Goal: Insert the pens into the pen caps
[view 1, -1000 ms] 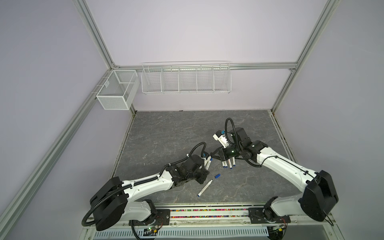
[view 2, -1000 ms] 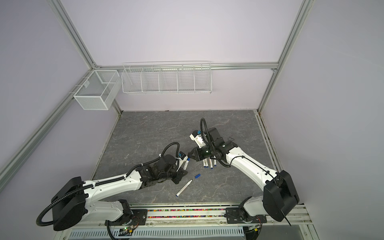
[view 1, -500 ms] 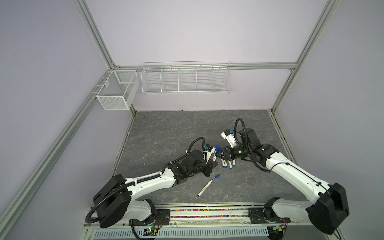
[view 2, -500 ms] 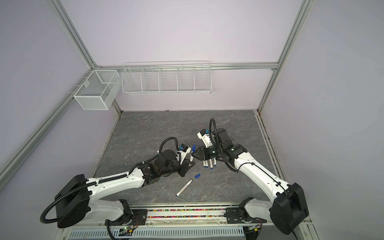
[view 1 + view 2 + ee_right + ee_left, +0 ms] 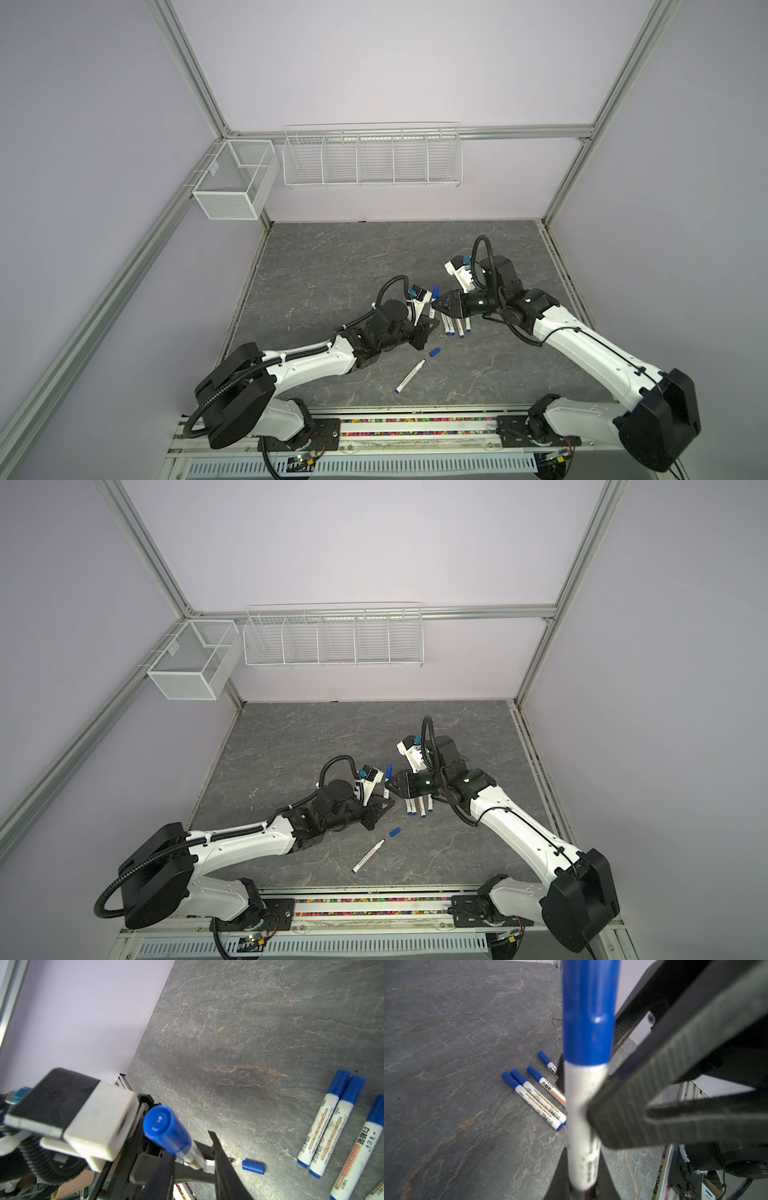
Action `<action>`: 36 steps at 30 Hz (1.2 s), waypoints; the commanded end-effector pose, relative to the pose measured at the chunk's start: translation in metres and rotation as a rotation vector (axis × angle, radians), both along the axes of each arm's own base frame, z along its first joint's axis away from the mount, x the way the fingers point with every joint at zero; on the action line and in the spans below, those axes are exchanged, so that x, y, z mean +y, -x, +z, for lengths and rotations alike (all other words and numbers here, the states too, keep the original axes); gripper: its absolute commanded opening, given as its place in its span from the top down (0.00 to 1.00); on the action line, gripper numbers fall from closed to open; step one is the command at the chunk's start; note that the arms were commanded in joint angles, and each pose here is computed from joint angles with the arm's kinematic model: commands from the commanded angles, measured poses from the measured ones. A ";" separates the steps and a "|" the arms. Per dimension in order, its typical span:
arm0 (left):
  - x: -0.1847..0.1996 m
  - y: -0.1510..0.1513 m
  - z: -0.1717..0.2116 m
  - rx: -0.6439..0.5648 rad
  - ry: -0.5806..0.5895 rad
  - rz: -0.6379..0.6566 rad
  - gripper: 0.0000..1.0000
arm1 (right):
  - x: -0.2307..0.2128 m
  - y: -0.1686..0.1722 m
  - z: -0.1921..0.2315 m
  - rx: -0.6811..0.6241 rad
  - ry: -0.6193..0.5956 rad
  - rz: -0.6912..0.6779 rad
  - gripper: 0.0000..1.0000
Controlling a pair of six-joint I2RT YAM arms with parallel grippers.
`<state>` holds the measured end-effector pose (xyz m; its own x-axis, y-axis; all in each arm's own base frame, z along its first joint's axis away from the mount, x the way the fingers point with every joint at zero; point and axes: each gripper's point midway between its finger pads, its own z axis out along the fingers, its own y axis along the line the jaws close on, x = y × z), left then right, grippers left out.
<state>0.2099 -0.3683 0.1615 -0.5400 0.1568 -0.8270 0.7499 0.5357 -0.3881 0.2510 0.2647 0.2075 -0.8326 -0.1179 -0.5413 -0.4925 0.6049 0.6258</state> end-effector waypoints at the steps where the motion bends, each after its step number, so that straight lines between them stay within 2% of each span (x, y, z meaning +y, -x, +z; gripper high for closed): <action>1: -0.012 -0.002 0.026 -0.041 0.077 -0.020 1.00 | 0.005 -0.003 -0.009 0.004 0.002 0.004 0.76; 7: -0.010 -0.006 0.028 -0.050 0.069 0.002 1.00 | 0.004 -0.007 -0.016 0.018 0.010 -0.024 0.87; 9: -0.008 -0.005 0.023 -0.040 0.038 0.001 0.89 | 0.000 -0.011 -0.020 0.033 0.024 -0.052 0.88; 10: -0.007 -0.003 0.020 -0.035 0.017 -0.003 0.76 | -0.004 -0.014 -0.023 0.043 0.034 -0.074 0.89; 12: -0.002 0.000 0.014 -0.021 -0.018 -0.011 0.62 | -0.013 -0.018 -0.030 0.064 0.063 -0.109 0.90; 13: 0.002 0.002 0.009 -0.011 -0.039 -0.012 0.51 | -0.020 -0.020 -0.034 0.074 0.082 -0.132 0.90; 18: 0.022 0.020 -0.016 0.031 -0.166 -0.035 0.32 | -0.072 -0.033 -0.055 0.161 0.220 -0.280 0.91; 24: 0.040 0.053 -0.056 0.051 -0.386 -0.089 0.29 | -0.158 -0.036 -0.088 0.231 0.544 -0.456 0.90; 26: 0.045 0.058 -0.068 0.086 -0.438 -0.090 0.27 | -0.173 -0.037 -0.097 0.246 0.615 -0.487 0.89; 32: 0.058 0.063 -0.084 0.098 -0.546 -0.088 0.24 | -0.175 -0.054 -0.132 0.320 0.659 -0.508 0.88; 36: 0.063 0.068 -0.100 0.121 -0.637 -0.111 0.24 | -0.162 -0.075 -0.155 0.356 0.624 -0.502 0.88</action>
<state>0.1445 -0.3114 0.0698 -0.5902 0.5958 -0.5448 0.7707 0.6167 -0.1604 0.3066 0.0980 0.0567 -0.9788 0.1064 -0.1751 0.0788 0.9843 0.1580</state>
